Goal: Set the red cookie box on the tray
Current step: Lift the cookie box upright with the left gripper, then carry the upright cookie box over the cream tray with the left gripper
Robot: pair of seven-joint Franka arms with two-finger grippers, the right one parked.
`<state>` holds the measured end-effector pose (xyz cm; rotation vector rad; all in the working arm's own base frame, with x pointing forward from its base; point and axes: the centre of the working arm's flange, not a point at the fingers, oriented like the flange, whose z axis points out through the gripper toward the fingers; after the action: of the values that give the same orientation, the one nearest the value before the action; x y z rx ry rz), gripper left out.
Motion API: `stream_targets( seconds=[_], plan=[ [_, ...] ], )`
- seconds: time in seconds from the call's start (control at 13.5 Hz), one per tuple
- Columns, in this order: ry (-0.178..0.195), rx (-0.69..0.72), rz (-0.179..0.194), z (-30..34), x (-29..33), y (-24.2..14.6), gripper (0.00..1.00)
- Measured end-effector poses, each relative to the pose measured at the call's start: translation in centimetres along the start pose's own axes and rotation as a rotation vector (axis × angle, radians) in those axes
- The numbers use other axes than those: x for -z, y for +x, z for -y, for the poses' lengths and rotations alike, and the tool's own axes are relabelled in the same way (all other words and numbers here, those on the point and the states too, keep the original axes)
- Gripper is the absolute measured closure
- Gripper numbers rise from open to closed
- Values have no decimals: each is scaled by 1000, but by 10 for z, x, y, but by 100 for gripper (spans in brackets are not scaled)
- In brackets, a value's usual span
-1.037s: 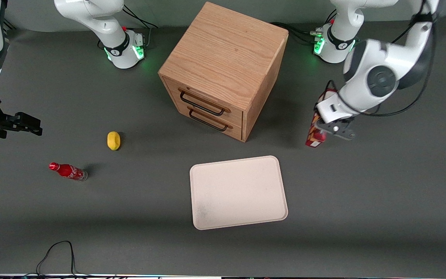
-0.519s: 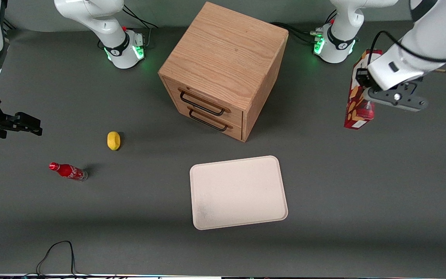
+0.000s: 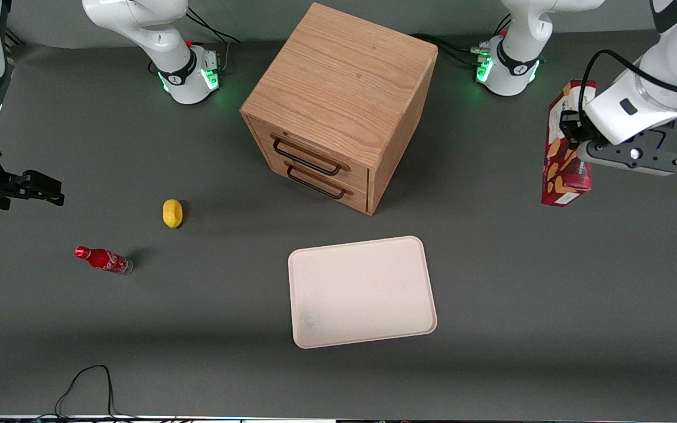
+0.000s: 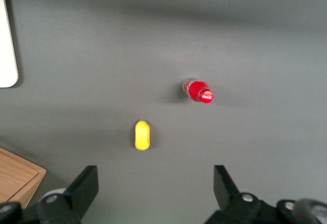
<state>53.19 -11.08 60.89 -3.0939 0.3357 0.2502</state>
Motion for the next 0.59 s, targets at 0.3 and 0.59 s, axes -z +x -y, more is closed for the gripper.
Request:
stream_targets(
  seconds=[0.3,0.59],
  plan=[
    [-22,116,5,-27,-20,60,97],
    [-54,191,-12,-111,-70,143,97]
  ],
)
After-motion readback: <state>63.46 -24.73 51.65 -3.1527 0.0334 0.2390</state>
